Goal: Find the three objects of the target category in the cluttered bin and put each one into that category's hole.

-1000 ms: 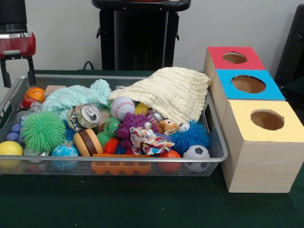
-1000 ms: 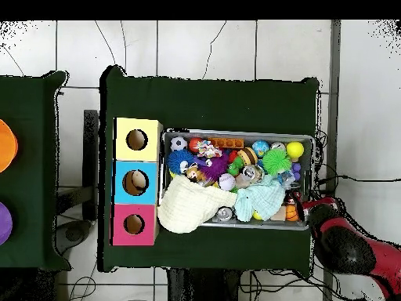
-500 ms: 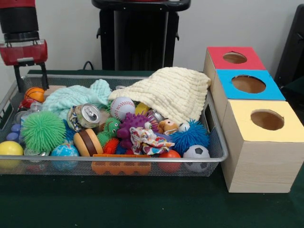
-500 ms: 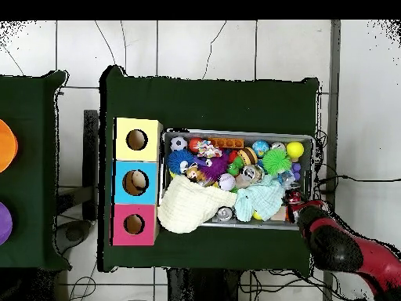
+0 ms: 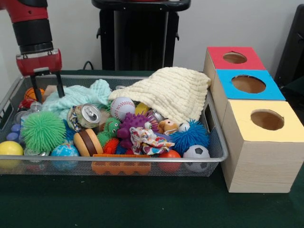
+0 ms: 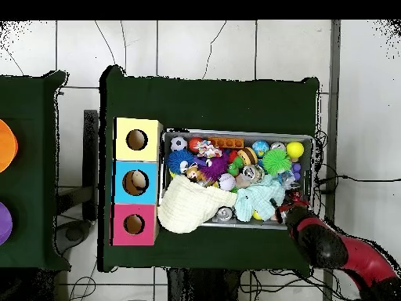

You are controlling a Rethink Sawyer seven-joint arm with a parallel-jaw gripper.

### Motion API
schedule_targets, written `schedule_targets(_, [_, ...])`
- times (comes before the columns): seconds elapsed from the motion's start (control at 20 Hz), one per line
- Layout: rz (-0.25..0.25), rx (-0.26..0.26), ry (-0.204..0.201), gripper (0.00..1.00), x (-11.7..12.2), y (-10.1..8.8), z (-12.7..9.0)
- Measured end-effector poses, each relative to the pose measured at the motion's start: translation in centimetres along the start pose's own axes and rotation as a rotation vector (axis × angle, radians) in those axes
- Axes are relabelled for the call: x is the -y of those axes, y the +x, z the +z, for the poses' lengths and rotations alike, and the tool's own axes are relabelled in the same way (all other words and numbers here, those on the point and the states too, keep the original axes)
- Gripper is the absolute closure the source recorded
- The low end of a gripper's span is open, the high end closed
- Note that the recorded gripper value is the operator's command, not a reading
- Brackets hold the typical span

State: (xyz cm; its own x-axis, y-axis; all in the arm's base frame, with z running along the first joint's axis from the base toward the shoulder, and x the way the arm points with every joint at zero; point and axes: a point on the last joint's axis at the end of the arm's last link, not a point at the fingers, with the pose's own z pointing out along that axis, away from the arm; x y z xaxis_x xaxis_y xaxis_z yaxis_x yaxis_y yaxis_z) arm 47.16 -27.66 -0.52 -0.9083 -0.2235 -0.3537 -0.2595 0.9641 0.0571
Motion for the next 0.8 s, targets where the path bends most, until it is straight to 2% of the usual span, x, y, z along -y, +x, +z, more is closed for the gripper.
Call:
schedule_targets(0.3, [0.013,0.014,-0.018,0.00,-0.71,0.23,0.98])
schedule_targets(0.8, [0.018,0.011,-0.017,0.00,-0.59,0.43,1.14])
